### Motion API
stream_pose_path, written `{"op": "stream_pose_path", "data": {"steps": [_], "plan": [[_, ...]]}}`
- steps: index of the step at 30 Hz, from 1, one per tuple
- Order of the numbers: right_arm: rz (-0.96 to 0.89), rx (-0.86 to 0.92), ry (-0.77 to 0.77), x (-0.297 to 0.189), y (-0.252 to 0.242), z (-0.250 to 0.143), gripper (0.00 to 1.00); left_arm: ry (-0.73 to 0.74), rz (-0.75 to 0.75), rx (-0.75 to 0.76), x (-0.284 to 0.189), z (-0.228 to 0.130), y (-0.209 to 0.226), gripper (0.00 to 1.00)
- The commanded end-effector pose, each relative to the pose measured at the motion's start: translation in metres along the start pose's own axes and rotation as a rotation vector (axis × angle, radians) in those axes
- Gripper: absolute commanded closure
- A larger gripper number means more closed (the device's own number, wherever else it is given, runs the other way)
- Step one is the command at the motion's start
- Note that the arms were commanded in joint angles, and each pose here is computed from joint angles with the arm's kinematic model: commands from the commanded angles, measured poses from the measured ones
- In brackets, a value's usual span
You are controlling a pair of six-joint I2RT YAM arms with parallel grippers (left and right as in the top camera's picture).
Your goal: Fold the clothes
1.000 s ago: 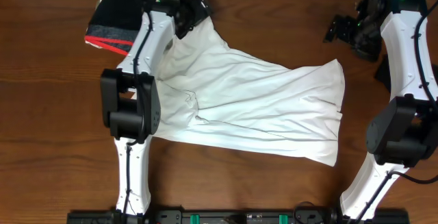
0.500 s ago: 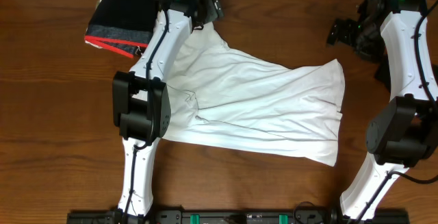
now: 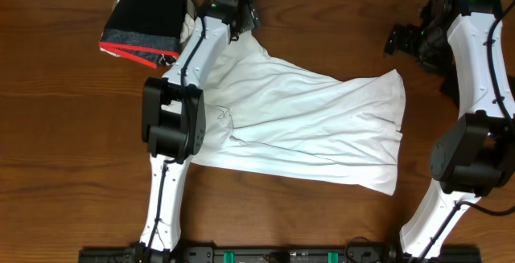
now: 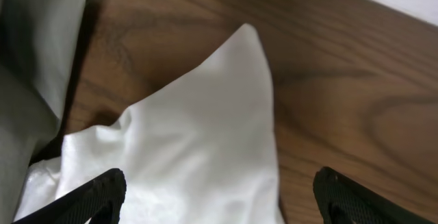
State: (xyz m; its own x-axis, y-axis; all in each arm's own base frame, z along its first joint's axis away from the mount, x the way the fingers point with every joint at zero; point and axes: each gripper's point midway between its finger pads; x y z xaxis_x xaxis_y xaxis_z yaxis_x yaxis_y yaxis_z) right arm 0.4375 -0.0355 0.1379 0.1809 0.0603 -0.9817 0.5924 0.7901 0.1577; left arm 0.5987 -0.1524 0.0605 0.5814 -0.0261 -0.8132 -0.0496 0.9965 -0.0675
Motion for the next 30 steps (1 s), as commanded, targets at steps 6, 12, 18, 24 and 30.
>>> {"op": "stream_pose_path", "data": {"steps": [6,12,18,24,30], "plan": [[-0.035,-0.016,0.043,0.021,-0.007,-0.013,0.01,0.002,0.041,0.144,0.015,-0.008,-0.003,0.1],[-0.042,-0.014,0.056,0.036,-0.011,-0.018,0.01,0.016,0.068,0.182,0.027,-0.021,-0.009,0.11],[-0.045,-0.013,0.06,0.036,-0.012,-0.019,0.01,-0.011,0.086,0.201,0.028,-0.016,-0.009,0.12],[-0.052,0.01,0.07,0.036,-0.014,-0.021,0.01,-0.006,0.105,0.228,0.037,-0.021,-0.006,0.13],[-0.054,0.009,0.072,0.036,-0.014,-0.022,0.01,-0.002,0.127,0.228,0.045,-0.025,-0.001,0.14]]}}
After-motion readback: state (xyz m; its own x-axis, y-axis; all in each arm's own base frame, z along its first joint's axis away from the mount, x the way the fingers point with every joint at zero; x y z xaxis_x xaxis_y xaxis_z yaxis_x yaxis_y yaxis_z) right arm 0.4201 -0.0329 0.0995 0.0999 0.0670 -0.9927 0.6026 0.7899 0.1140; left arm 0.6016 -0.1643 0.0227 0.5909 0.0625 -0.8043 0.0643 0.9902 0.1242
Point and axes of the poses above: each gripper's point midway between its finger pads, its own x axis out along the fingers, its own y axis along the line the jaws close on, z = x × y, and after that the axes turned 14 degrees about x, right-handed
